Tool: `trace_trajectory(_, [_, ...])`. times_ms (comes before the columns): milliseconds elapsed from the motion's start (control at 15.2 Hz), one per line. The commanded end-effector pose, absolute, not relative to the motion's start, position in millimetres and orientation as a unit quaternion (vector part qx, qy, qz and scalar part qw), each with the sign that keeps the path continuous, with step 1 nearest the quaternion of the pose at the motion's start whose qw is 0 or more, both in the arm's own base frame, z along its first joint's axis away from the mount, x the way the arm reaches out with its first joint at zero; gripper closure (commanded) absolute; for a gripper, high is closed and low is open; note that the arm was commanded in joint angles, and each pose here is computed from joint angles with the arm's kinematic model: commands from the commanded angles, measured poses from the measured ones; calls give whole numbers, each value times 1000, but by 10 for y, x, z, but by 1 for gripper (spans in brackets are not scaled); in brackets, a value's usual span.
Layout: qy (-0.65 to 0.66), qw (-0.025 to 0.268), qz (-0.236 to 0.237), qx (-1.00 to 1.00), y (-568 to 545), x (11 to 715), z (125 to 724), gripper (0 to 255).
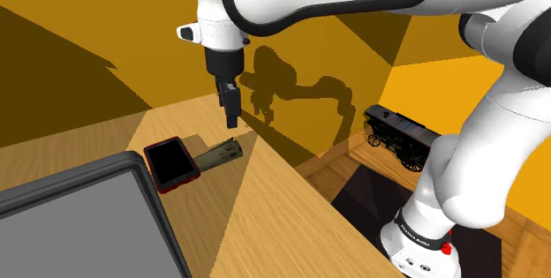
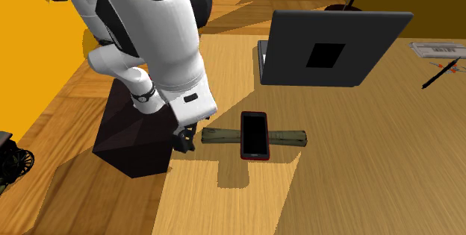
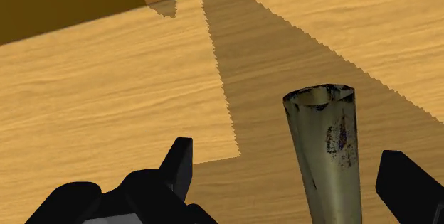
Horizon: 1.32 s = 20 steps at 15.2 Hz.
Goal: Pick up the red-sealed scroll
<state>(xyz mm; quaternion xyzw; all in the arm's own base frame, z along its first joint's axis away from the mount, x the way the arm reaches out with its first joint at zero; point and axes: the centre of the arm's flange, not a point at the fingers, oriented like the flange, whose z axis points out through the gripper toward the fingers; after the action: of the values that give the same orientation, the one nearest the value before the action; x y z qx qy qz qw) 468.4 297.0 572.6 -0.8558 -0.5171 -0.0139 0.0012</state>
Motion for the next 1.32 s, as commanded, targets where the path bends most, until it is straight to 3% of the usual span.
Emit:
trace_trajectory(0, [-550, -2, -6, -835, 3248, 4703, 5625, 0])
trace_trajectory(396, [-642, -11, 19, -766, 4039, 4614, 5329, 0])
trace_trajectory(1056, [-644, -11, 20, -765, 4057, 4609, 4922, 0])
trace_trajectory(1122, [-644, -11, 20, -764, 4054, 4615, 4924, 255])
trace_trajectory(1254, [-644, -11, 20, -765, 4054, 4616, 4923, 255])
